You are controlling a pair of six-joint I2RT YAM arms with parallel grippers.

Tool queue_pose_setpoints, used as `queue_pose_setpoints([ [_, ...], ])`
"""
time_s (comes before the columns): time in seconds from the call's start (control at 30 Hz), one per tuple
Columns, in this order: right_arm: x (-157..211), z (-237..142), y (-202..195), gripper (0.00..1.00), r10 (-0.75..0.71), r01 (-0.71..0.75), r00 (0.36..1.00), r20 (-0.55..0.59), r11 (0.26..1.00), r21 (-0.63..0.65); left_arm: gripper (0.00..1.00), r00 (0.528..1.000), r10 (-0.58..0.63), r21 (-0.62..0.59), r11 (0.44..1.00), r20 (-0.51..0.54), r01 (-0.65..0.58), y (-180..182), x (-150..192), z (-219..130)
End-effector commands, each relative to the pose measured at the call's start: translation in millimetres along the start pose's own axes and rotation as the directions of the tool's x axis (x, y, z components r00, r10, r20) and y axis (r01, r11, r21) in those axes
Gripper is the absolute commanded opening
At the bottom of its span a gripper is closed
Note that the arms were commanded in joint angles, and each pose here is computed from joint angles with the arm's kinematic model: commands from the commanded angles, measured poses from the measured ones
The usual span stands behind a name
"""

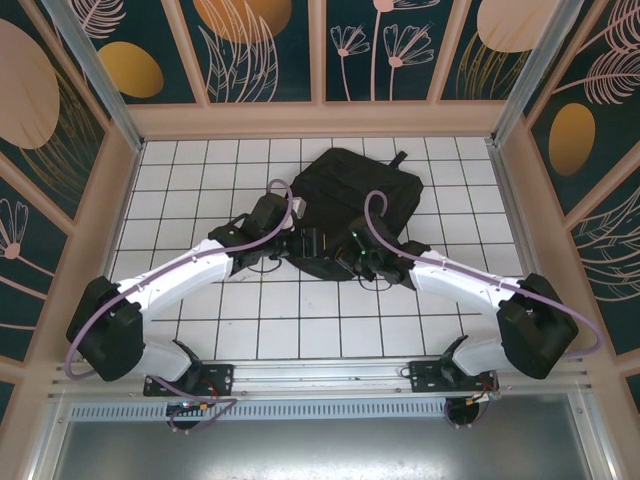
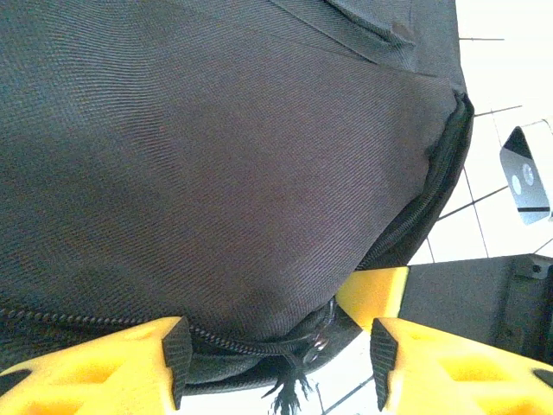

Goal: Pack the student bag
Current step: Zip the student bag at the center of the table.

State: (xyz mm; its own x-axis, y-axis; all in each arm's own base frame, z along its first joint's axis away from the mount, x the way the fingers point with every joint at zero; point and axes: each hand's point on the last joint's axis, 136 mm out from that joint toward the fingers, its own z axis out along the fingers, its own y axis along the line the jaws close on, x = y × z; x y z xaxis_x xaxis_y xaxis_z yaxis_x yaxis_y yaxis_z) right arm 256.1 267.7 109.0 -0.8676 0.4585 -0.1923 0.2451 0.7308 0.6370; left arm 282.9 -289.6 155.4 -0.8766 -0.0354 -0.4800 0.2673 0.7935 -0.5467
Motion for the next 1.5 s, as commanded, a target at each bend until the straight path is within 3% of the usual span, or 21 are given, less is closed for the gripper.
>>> queue_pose_setpoints([
  [0.0,0,2,14,0.0,-0.046,0.046,0.999,0.004,0.998,-0.051,0.59,1.0,0.013,0.04,0.999,0.024,-0.013,-8,-9,4],
  [0.13,2,4,14,0.0,-0.043,0.042,0.999,-0.006,0.998,-0.053,0.58,1.0,0.012,0.071,0.997,0.022,-0.014,-13,-9,7],
  [0.27,1,5,12,0.0,-0.043,0.043,0.999,-0.002,0.998,-0.045,0.5,1.0,-0.01,0.122,0.993,-0.003,0.01,-20,-4,10],
  [0.7,-3,9,13,0.0,-0.03,0.03,1.0,-0.004,0.998,-0.049,0.41,0.999,-0.041,0.11,0.993,-0.017,0.043,1,23,9],
  [0.83,-1,11,14,0.0,-0.027,0.026,1.0,-0.015,0.998,-0.053,0.22,0.999,-0.04,0.12,0.992,-0.014,0.042,-3,19,11],
  [0.93,-2,10,13,0.0,-0.027,0.027,1.0,-0.007,0.998,-0.049,0.0,0.999,-0.038,0.13,0.991,-0.022,0.04,-6,18,13],
  [1.47,-1,5,-28,0.0,-0.085,0.084,0.996,0.01,0.993,0.088,0.0,0.999,0.037,-0.03,0.999,-0.03,-0.037,13,10,-8],
])
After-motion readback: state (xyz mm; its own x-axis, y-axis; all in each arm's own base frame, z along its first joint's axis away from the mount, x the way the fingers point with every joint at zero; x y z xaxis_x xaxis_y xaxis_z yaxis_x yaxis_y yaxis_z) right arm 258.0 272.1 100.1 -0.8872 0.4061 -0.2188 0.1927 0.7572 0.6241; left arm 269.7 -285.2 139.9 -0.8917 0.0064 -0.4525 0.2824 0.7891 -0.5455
